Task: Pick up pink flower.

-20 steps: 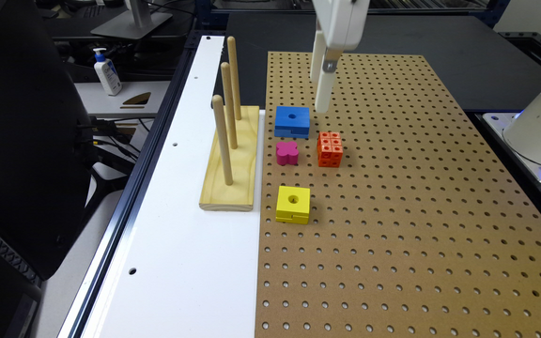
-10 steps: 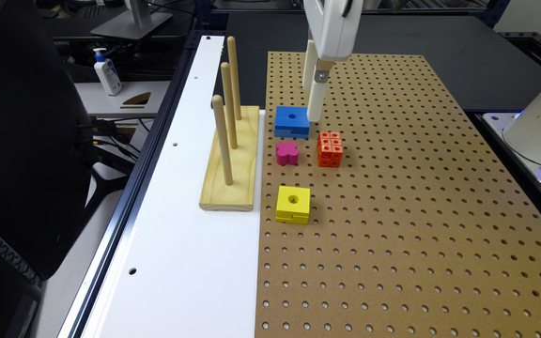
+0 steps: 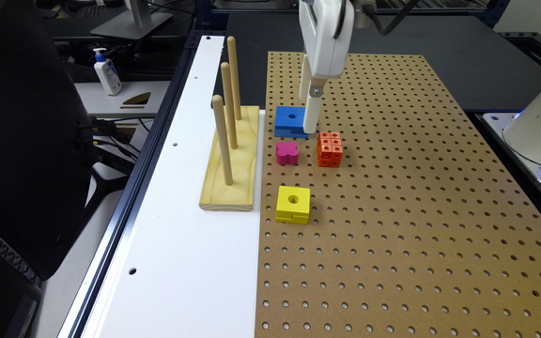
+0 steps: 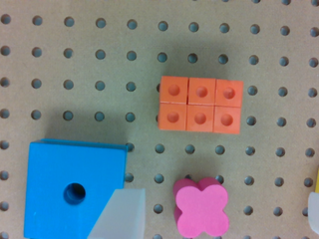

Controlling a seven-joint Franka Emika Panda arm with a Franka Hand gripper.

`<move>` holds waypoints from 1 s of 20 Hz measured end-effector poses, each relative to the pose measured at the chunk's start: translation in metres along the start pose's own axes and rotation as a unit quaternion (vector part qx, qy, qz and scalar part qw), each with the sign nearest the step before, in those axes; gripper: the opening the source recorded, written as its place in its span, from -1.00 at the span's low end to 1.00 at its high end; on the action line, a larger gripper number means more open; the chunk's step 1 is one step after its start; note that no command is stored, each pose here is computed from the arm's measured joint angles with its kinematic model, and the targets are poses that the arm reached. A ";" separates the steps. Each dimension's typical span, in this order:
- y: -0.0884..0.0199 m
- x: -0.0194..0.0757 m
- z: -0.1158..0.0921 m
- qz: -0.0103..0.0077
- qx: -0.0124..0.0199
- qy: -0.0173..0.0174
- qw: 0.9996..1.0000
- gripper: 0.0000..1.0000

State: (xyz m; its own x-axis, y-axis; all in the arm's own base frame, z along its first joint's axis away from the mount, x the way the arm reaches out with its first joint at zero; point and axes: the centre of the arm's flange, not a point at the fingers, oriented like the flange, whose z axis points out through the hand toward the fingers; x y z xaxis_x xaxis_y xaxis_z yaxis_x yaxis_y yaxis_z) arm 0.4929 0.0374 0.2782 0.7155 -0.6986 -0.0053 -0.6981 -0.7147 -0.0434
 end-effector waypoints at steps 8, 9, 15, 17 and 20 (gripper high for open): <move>-0.001 0.0021 0.030 0.001 -0.001 -0.004 1.000 1.00; -0.001 0.0020 0.032 0.001 -0.001 -0.005 1.000 1.00; 0.000 0.0024 0.054 0.002 0.000 -0.006 1.000 1.00; -0.001 0.0021 0.056 0.002 0.001 -0.005 1.000 1.00; -0.006 0.0022 0.053 0.000 0.005 -0.002 1.000 1.00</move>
State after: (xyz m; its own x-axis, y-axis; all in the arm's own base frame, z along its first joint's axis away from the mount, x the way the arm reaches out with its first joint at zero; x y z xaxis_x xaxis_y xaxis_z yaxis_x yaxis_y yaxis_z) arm 0.4999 0.0418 0.2253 0.7163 -0.6977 -0.0101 -0.6972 -0.7150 -0.0527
